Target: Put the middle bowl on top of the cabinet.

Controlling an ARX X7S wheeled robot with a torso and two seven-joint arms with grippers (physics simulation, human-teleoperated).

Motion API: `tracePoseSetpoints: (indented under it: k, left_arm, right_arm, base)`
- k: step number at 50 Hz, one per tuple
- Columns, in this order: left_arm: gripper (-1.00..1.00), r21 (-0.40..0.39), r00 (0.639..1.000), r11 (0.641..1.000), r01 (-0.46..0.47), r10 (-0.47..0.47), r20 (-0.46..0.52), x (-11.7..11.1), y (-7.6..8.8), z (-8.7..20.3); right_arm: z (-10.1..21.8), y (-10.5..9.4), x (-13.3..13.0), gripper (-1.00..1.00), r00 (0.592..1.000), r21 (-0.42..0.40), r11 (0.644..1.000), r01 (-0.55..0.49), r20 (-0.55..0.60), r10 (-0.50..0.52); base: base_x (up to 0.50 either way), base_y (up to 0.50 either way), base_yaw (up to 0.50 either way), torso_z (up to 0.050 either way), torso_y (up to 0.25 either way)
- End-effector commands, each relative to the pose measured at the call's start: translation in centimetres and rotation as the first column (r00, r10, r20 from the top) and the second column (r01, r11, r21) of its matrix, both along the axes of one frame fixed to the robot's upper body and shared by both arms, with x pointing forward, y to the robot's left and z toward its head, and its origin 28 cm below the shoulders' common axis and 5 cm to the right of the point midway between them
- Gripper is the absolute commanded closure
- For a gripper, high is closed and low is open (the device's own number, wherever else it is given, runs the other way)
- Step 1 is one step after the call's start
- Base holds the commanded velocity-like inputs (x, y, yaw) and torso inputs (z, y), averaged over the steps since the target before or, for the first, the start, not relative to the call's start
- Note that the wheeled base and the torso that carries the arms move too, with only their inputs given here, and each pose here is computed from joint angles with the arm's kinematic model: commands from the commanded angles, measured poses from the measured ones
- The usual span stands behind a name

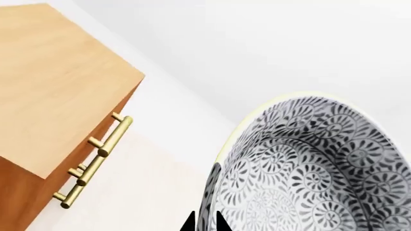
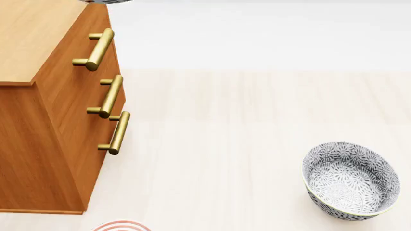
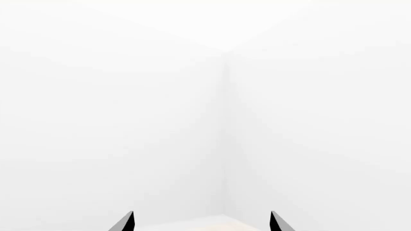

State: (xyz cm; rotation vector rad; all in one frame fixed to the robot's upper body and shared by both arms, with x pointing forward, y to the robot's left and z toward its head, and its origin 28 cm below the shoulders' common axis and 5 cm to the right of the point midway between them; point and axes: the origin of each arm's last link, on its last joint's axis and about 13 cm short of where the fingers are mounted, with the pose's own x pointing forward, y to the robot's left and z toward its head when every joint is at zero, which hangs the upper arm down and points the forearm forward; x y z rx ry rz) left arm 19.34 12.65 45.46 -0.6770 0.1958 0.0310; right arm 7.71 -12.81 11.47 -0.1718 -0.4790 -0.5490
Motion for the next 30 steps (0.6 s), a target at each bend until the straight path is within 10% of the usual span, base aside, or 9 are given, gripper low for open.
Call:
tracePoseSetpoints:
  k: [1, 30]
  left_arm:
    - [1.00, -0.018, 0.978, 0.980, -0.200, 0.199, -0.057, 2.2, 1.6, 3.5]
    - [1.00, 0.124, 0.823, 0.845, -0.521, 0.535, -0.190, 9.9, 7.3, 0.7]
  right_arm:
    - [0.1, -0.1, -0.3, -1.00, 1.000, 0.001, 1.000, 0.002, -0.001, -0.002]
    - [0.4, 0.0, -0.7, -1.00, 1.000, -0.003, 1.000, 0.006, -0.002, -0.006]
  base:
    - [0.00, 0.00, 0.00, 0.000, 0.000]
    - [0.00, 0.00, 0.00, 0.000, 0.000]
